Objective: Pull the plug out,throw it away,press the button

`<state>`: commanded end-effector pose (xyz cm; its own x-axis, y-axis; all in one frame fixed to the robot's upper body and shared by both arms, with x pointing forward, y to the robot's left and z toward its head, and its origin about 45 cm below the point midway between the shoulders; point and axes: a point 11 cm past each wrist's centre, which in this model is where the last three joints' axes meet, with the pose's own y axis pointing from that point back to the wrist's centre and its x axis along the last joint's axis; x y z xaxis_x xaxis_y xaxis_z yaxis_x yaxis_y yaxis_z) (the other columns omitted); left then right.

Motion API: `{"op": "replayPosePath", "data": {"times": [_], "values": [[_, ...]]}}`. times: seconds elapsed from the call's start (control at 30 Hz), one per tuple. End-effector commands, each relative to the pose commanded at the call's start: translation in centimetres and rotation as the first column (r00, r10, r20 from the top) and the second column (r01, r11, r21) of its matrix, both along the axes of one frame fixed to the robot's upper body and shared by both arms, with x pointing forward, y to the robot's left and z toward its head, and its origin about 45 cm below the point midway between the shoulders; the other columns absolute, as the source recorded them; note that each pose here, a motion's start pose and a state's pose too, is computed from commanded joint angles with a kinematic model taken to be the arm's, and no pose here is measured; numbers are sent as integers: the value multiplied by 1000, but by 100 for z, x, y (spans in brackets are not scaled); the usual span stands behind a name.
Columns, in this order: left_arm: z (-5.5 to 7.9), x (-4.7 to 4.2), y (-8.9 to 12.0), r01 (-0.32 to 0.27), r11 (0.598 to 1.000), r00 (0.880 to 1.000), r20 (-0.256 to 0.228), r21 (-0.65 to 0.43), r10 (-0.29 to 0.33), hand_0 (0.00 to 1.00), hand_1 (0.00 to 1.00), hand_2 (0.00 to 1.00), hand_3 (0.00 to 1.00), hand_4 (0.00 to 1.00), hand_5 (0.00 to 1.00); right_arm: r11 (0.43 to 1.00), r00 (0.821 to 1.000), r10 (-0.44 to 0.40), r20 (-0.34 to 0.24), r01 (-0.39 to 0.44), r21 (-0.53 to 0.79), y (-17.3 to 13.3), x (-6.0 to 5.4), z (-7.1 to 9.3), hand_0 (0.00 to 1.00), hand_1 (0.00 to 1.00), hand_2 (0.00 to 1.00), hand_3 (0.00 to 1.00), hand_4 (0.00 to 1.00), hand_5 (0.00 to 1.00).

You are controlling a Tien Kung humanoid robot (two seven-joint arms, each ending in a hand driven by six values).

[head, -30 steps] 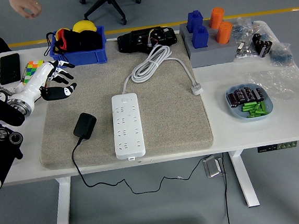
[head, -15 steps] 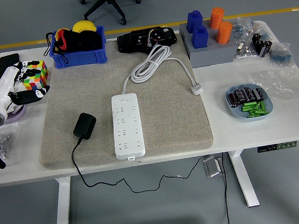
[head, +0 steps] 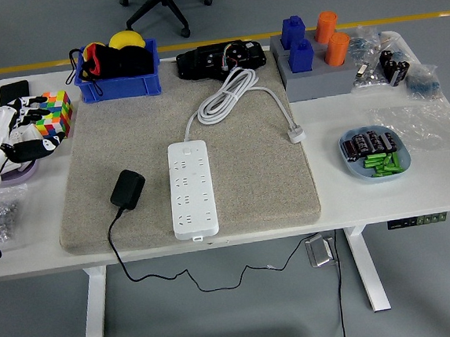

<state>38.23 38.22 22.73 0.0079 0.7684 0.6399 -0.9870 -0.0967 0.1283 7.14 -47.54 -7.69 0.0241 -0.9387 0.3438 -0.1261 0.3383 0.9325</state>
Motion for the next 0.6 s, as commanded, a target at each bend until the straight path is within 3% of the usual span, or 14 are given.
{"op": "replayPosePath", "data": {"times": [0.6], "values": [[8, -42, 37, -9, 1000, 1000, 0, 0, 9, 822, 767, 743, 820, 778, 64, 1000, 1000, 15, 4, -15, -8, -28, 47, 23, 774, 737, 734, 736, 782, 687]]}}
